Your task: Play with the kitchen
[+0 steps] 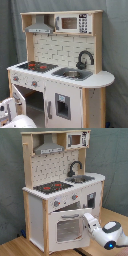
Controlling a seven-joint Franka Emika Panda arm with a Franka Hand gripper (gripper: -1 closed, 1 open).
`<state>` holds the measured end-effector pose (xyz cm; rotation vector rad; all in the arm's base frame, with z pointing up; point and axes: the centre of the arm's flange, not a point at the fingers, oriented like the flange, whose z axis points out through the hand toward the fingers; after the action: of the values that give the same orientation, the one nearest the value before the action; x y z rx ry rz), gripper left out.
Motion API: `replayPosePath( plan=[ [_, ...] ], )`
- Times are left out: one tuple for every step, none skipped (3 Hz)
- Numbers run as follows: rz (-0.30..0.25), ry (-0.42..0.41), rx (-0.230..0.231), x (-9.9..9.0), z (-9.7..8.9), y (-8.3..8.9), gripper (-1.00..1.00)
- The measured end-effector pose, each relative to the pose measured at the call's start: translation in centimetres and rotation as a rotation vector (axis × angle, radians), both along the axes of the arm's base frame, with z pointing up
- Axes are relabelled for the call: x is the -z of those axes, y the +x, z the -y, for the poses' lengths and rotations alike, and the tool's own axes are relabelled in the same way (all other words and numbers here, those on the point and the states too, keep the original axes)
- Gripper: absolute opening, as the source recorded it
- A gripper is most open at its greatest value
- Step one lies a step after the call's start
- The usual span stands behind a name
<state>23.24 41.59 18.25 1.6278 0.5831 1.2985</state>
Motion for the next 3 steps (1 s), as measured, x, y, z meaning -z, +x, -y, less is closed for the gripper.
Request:
replayPosePath(
  plan=[
    [-0.030,-0.009,0.004,-1.0,0.4,2.6,1.00],
    [-0.067,-0.036,0.009,-0.7,1.4,5.1,1.00],
    [-0.087,-0.057,0.019,-1.2,2.7,7.9,1.00]
  ],
)
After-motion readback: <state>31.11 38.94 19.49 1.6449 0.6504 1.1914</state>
